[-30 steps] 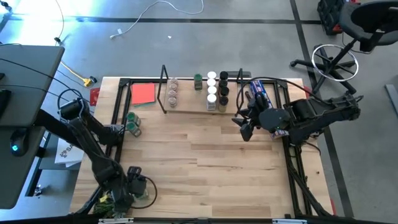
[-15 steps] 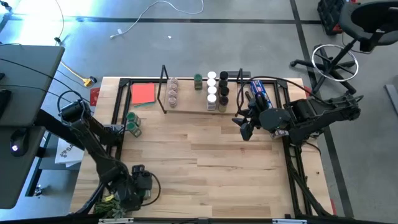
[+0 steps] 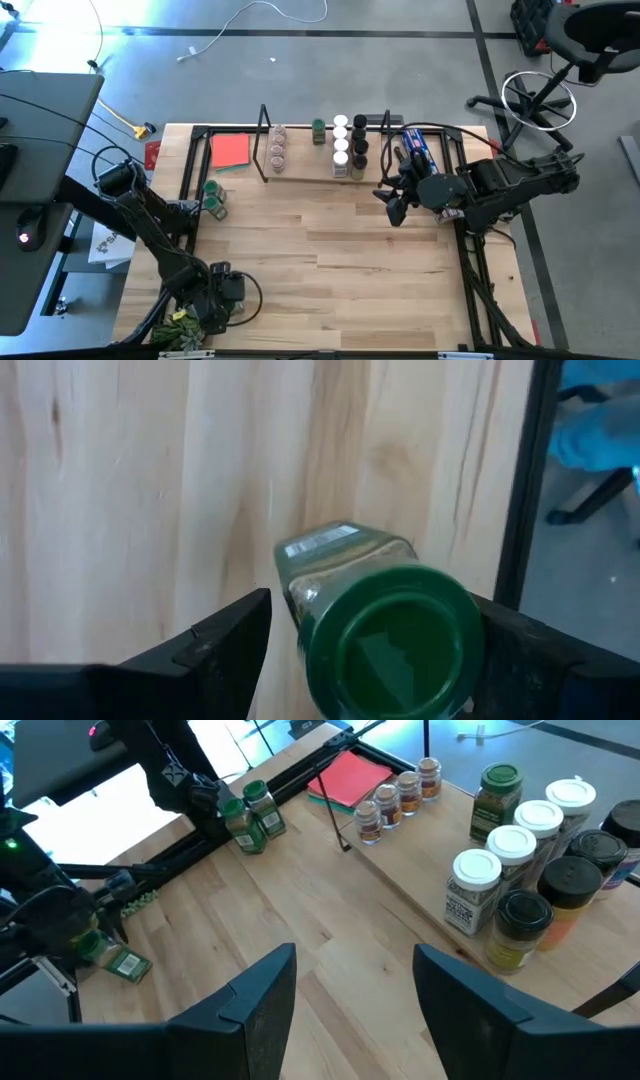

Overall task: Shelf spices
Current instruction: Put the bottom left green seasoning bottle on the shelf aligned with the other green seasoning bottle

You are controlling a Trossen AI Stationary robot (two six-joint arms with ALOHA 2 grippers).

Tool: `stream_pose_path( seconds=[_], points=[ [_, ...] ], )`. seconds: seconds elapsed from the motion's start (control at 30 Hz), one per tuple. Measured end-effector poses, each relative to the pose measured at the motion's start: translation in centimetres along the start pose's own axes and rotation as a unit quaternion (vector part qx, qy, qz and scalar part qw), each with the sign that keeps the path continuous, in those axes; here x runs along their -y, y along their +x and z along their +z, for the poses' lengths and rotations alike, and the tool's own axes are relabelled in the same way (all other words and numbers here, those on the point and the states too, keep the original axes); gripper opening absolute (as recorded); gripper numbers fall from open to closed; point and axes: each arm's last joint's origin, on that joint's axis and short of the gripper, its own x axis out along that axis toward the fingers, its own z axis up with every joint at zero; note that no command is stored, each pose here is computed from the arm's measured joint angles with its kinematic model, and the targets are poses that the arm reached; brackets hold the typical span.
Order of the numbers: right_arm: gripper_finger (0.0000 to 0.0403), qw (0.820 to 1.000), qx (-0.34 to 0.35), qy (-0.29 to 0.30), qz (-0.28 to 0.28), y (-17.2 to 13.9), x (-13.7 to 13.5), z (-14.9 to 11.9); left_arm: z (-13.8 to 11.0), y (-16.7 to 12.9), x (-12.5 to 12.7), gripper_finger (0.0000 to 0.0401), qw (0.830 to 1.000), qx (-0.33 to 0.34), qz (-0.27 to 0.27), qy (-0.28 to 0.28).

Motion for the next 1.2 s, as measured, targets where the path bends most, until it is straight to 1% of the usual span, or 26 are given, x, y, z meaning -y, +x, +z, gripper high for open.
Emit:
stream_pose_path(
  seconds=[0.17, 0.27, 0.37, 0.47, 0.6, 0.77, 0.87, 1.0, 1.2],
  points=[
    [0.0197, 1.000, 0.003, -0.001, -0.004, 0.0, 0.1, 0.0, 0.2, 0.0, -0.2, 0.0274, 1.000, -0.007, 0.001, 0.009],
    [0.0197, 1.000, 0.003, 0.000, -0.004, 0.0, 0.1, 0.0, 0.4, 0.1, -0.3, 0.0254, 0.999, -0.017, -0.005, 0.029],
    [0.0197, 1.000, 0.003, 0.001, -0.003, 0.0, 0.0, 0.1, 0.7, 0.0, -0.5, 0.0224, 0.999, -0.025, -0.012, 0.044],
    [0.0197, 1.000, 0.003, 0.002, -0.004, 0.0, 0.0, 0.1, 1.0, 0.0, -0.7, 0.0195, 0.998, -0.032, -0.019, 0.043],
    [0.0197, 1.000, 0.003, 0.005, -0.004, 0.0, 0.0, 0.1, 1.7, 0.1, -1.1, 0.0192, 0.998, -0.040, -0.025, 0.034],
    [0.0197, 1.000, 0.003, 0.005, -0.004, 0.0, 0.0, 0.1, 3.3, -0.1, -2.3, 0.0192, 0.999, -0.029, -0.016, -0.005],
    [0.0197, 1.000, 0.003, 0.005, -0.004, 0.0, 0.0, 0.1, 5.2, -0.8, -3.0, 0.0192, 0.999, -0.008, -0.023, -0.036],
    [0.0197, 1.000, 0.003, 0.006, -0.004, 0.0, 0.0, 0.1, 7.9, -1.7, -4.5, 0.0192, 0.997, 0.017, -0.021, -0.079],
    [0.0197, 1.000, 0.003, 0.005, -0.004, 0.0, 0.1, 0.1, 11.5, -3.5, -7.2, 0.0192, 0.986, 0.058, -0.015, -0.158]
  ],
)
